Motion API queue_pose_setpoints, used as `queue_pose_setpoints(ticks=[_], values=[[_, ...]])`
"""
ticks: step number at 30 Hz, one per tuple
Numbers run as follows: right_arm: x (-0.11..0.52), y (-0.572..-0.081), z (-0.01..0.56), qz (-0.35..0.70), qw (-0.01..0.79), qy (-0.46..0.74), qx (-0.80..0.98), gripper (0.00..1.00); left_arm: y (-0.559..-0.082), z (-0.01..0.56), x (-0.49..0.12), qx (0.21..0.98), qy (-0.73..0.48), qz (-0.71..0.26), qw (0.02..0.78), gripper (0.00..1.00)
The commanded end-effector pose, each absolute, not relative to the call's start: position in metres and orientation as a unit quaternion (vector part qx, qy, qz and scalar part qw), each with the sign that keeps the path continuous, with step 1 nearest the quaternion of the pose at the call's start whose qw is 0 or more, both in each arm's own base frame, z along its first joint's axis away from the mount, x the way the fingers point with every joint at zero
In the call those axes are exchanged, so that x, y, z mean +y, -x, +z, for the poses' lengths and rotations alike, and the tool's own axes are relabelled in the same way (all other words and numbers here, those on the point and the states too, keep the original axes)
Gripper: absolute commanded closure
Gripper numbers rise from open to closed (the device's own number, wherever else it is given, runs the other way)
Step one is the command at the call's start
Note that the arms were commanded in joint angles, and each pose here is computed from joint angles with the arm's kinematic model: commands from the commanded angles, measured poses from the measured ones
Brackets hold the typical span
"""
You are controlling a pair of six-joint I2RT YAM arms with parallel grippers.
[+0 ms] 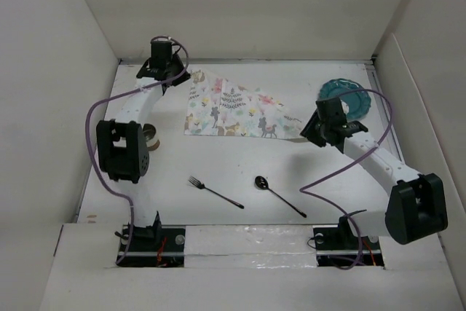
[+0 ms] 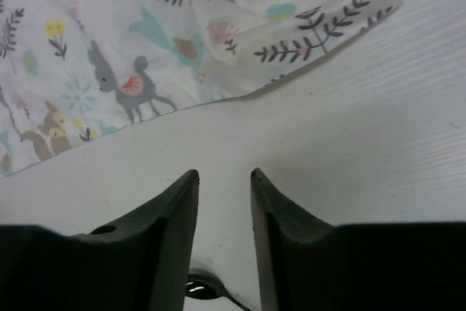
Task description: Set the dinner table for one person
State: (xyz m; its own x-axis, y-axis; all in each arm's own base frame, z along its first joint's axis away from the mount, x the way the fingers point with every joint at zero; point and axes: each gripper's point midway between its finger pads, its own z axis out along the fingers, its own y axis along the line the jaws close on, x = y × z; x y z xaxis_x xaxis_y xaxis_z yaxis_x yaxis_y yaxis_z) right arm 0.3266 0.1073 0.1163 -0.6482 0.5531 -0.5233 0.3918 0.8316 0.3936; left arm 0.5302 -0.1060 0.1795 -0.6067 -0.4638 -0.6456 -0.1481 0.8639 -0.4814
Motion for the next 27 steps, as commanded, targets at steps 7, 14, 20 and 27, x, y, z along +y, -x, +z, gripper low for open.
queue_pose_setpoints(ticks=[7, 14, 20, 27], values=[[0.093, -0.344, 0.135, 0.178, 0.346, -0.305, 0.869, 0.54, -0.417, 0.122, -0.089, 0.913, 0.203, -0.067, 0.348, 0.73], [0.097, -0.333, 0.149, 0.214, 0.354, -0.289, 0.863, 0.53, -0.402, 0.090, -0.080, 0.915, 0.219, 0.017, 0.339, 0.58], [0.091, -0.327, 0.152, 0.211, 0.358, -0.280, 0.865, 0.53, -0.394, 0.046, -0.076, 0.919, 0.254, 0.040, 0.300, 0.50], [0.073, -0.327, 0.154, 0.201, 0.366, -0.294, 0.860, 0.53, -0.398, 0.024, -0.082, 0.922, 0.261, 0.045, 0.281, 0.53]])
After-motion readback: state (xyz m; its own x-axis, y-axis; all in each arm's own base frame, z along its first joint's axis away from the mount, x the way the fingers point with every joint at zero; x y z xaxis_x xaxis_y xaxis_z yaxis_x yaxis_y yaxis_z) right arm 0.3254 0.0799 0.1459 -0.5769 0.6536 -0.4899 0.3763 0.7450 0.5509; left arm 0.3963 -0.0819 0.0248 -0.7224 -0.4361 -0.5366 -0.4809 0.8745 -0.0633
